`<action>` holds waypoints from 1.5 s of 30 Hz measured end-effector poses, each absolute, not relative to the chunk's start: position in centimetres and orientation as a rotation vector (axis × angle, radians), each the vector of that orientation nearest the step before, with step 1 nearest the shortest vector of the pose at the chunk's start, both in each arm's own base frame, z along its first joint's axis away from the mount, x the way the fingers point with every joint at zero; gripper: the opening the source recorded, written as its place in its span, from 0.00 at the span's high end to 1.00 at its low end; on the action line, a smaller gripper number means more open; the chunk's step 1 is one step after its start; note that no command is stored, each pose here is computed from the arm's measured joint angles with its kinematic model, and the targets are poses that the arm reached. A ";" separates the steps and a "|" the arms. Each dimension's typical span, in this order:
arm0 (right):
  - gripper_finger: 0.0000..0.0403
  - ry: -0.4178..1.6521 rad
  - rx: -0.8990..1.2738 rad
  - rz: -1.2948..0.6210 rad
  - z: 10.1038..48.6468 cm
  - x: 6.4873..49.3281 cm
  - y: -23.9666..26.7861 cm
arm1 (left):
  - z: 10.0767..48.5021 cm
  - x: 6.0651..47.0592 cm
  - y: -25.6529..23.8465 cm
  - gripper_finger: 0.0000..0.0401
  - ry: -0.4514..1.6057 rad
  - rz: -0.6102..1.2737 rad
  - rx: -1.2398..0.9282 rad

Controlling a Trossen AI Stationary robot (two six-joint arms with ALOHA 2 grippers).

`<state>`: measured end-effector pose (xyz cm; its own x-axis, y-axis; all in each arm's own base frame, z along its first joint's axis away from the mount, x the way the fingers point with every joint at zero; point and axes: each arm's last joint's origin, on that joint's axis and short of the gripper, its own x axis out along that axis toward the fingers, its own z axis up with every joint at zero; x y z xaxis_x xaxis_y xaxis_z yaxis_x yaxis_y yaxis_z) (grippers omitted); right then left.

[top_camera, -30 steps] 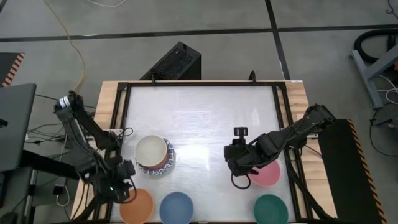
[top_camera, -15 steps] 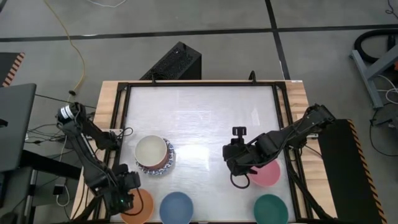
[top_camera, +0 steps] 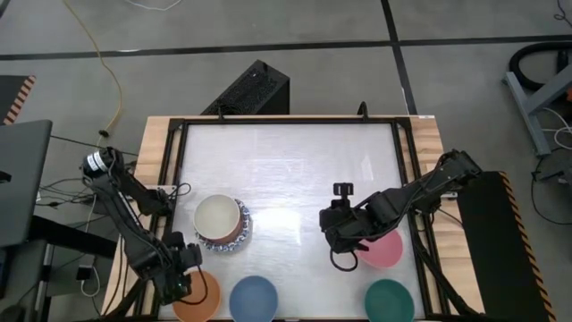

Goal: Nest bowls inside each other
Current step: Stack the light orange bowl into the white bowl

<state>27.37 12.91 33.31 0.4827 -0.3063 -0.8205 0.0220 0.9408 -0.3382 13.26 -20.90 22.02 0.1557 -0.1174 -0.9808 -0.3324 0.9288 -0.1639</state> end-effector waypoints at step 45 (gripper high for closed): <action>0.65 0.957 -0.338 -0.136 33.8 28.4 13.3 | 26.2 17.0 -20.2 1.00 1.308 0.171 -0.563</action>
<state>28.40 13.30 33.77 0.5724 -0.2613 -0.7772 -0.0352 0.9392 -0.3416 17.02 -20.25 26.19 0.2691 -0.1910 -0.9440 -0.4276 0.8545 -0.2948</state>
